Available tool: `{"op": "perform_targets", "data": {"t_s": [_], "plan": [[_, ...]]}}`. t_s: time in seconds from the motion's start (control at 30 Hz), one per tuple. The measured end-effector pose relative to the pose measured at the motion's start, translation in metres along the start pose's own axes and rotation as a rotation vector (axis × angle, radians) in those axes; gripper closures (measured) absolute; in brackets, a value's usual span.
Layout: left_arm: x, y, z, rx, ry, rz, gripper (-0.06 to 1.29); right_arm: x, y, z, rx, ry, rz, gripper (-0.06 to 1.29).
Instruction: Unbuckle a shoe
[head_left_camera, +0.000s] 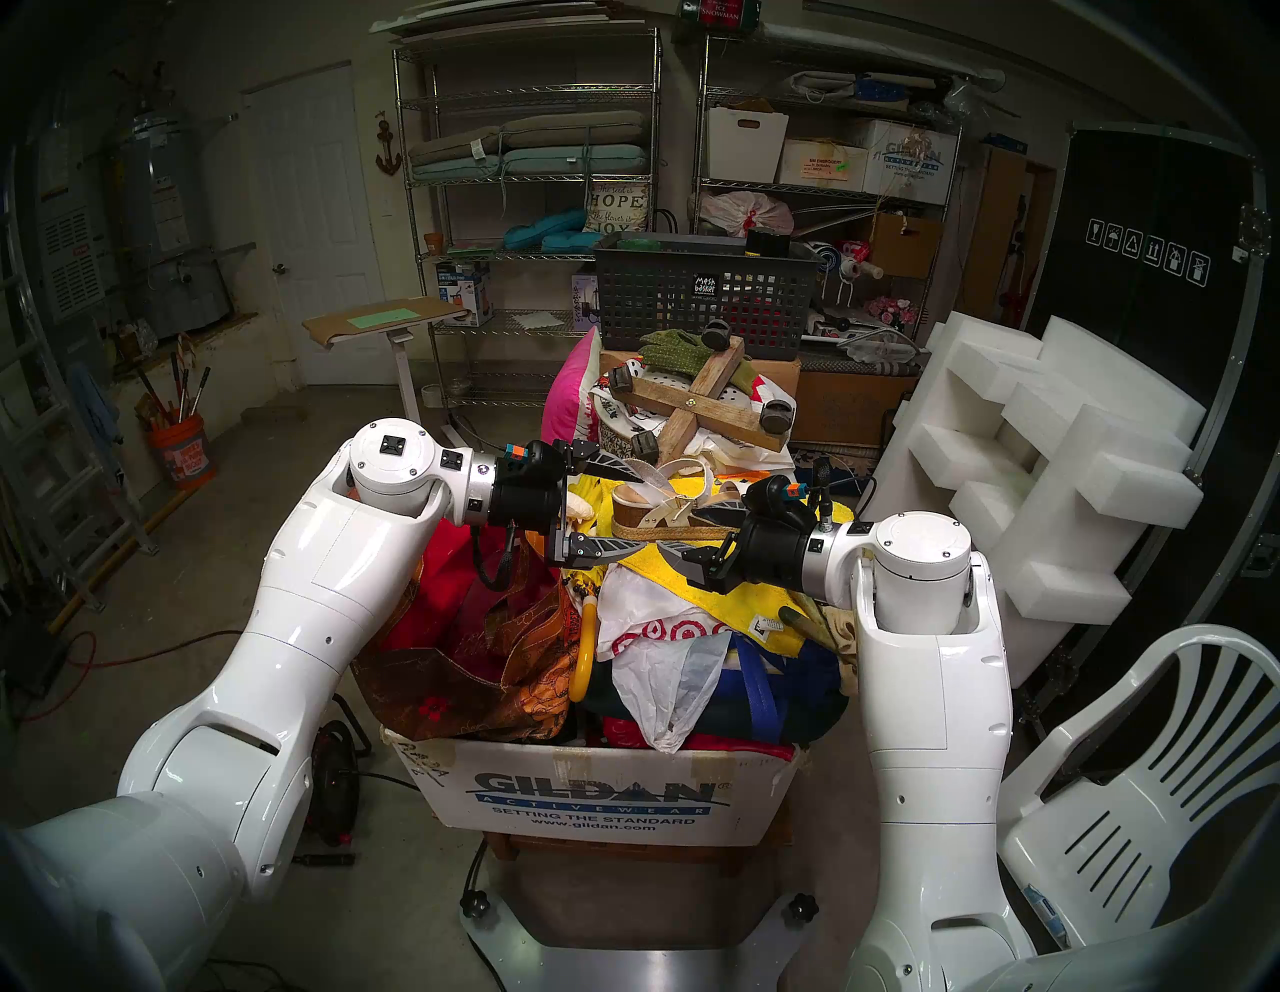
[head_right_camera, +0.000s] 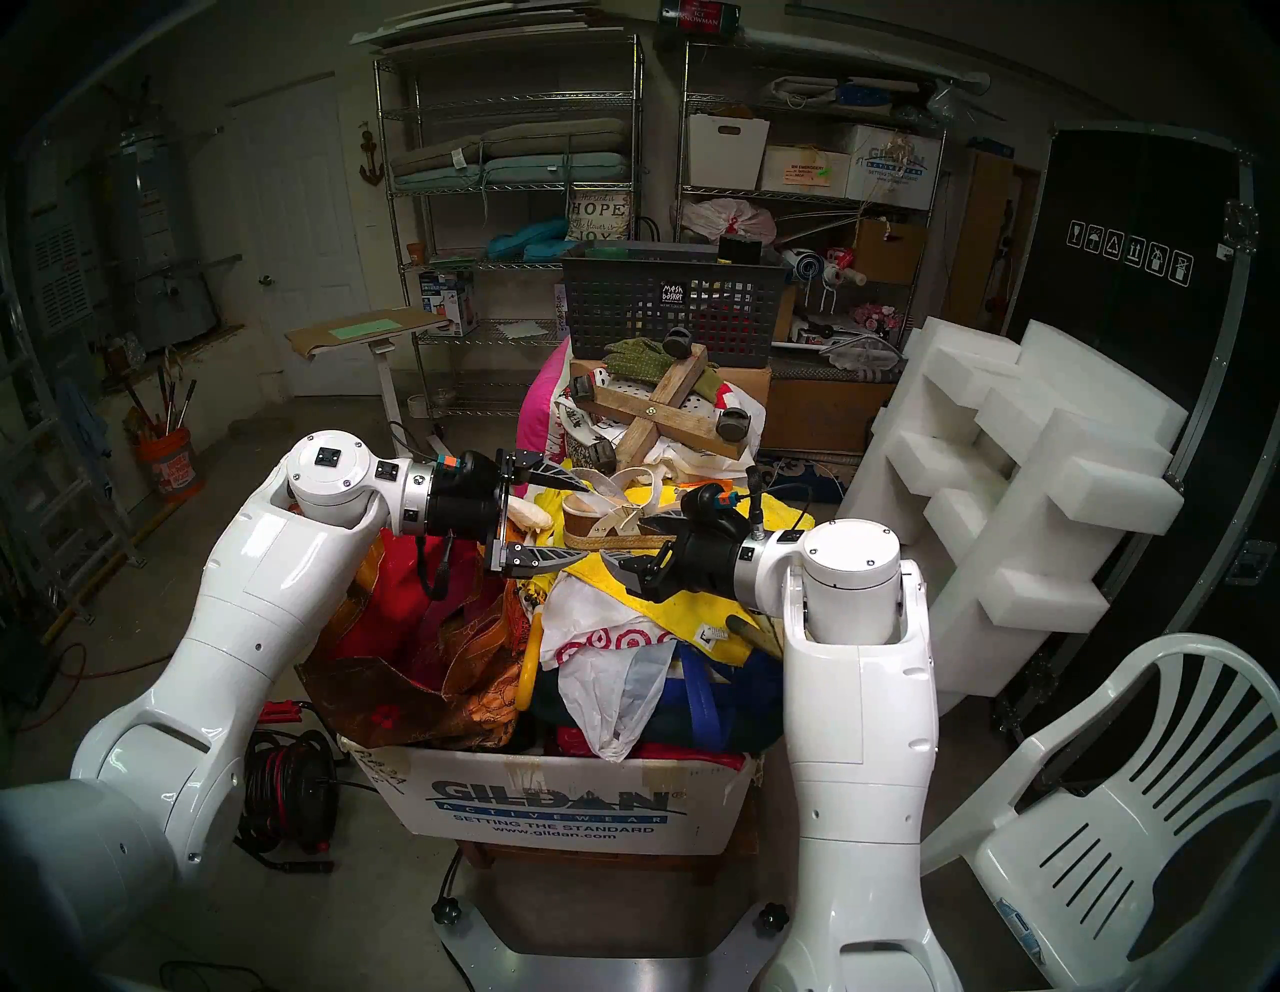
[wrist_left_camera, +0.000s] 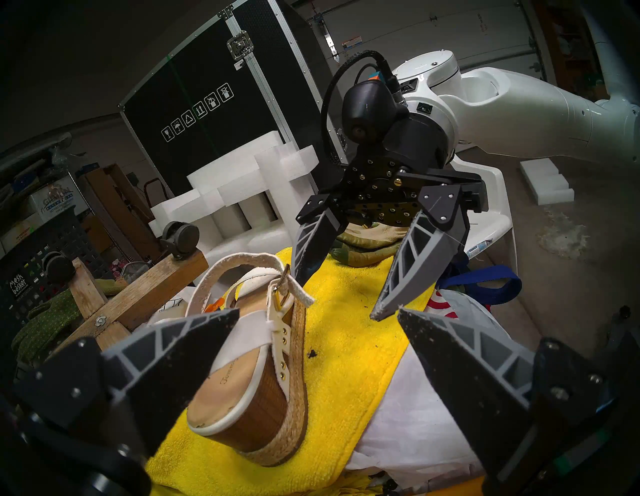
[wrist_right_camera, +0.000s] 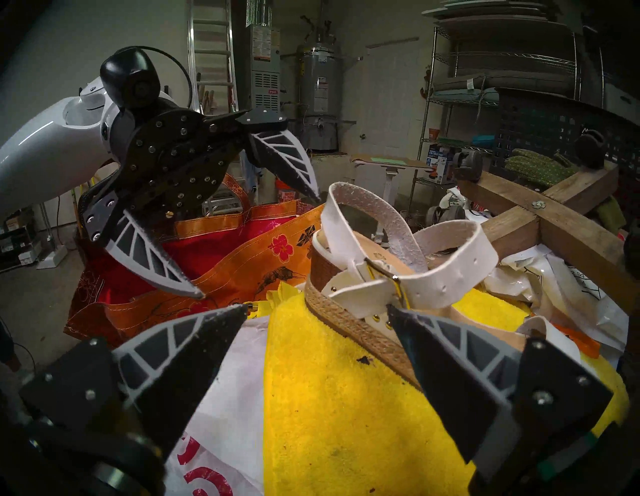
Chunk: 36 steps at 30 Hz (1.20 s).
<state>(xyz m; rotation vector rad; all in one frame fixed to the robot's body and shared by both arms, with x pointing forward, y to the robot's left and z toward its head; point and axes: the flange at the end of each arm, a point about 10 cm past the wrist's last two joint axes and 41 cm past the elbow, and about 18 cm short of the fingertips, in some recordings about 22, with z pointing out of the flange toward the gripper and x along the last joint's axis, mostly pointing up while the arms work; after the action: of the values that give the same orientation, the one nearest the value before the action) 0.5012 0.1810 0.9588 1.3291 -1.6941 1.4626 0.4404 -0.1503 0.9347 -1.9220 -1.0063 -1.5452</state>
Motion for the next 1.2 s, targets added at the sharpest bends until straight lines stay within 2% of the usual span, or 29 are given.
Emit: {"op": "perform_targets", "data": {"t_s": [0.4,1.2], "plan": [[0.000,0.000,0.000,0.000,0.000,0.000,-0.04,0.004,0.002,0.001,-0.054,0.014,0.024,0.10],[0.000,0.000,0.000,0.000,0.000,0.000,-0.04,0.004,0.010,-0.003,-0.109,0.027,0.054,0.25]]}}
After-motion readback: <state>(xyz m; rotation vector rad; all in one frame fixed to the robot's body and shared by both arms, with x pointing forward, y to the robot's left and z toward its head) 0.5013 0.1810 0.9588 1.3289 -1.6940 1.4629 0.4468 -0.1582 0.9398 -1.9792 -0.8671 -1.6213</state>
